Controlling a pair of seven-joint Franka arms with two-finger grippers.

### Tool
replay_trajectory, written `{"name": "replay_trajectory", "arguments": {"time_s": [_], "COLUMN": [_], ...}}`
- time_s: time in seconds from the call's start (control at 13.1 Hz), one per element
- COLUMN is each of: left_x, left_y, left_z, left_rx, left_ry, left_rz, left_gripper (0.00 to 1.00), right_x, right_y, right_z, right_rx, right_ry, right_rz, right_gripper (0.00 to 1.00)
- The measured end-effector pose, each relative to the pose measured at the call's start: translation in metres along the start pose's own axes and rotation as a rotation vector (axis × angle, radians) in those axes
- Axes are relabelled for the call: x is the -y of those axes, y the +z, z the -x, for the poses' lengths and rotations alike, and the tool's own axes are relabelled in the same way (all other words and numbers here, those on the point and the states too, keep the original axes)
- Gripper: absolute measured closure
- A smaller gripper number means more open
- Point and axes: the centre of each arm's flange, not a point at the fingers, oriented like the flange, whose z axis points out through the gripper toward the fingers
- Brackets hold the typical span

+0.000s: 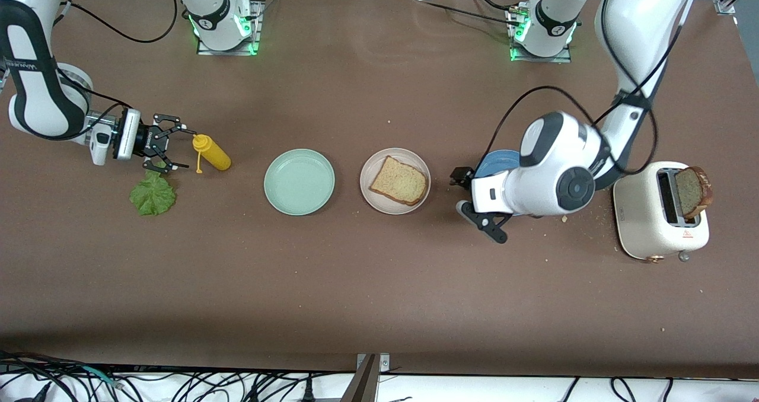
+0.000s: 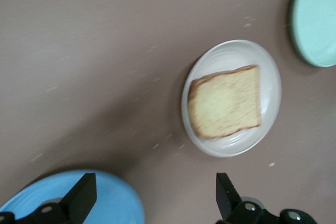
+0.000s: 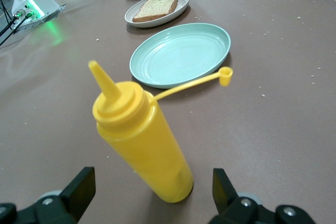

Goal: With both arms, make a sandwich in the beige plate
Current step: 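Release the bread with the left gripper while the right gripper grasps mustard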

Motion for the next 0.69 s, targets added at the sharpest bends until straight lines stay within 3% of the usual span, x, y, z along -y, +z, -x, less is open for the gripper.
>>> {"name": "replay_trajectory", "arguments": {"time_s": [0.23,0.38,0.54,0.69], "left_x": [-0.014,-0.003,0.032,0.060], "left_y": [-0.074,-0.121,-0.168,-0.210], "left_z": [0.029,0.049,0.076,0.109], "left_rx": [0.018,-0.024,-0.082,-0.146], "left_ry": [-0.072,-0.125,-0.217,-0.311], "left_rz": [-0.213,-0.307,-0.346,-0.318], "left_gripper": [0.00,0.00,0.00,0.00], "right_x": [0.000,0.000,0.001,0.003], "right_y": [0.016,0.026,0.035,0.047], "right_z": [0.014,0.023,0.026,0.030], "right_rx": [-0.060,-0.078,-0.111,-0.151], "right_ry": [-0.022,-0.017,-0.003,0.014], "right_rz": [0.002,-0.008,-0.016,-0.032], "right_gripper": [0.01,0.01,0.01,0.01]}}
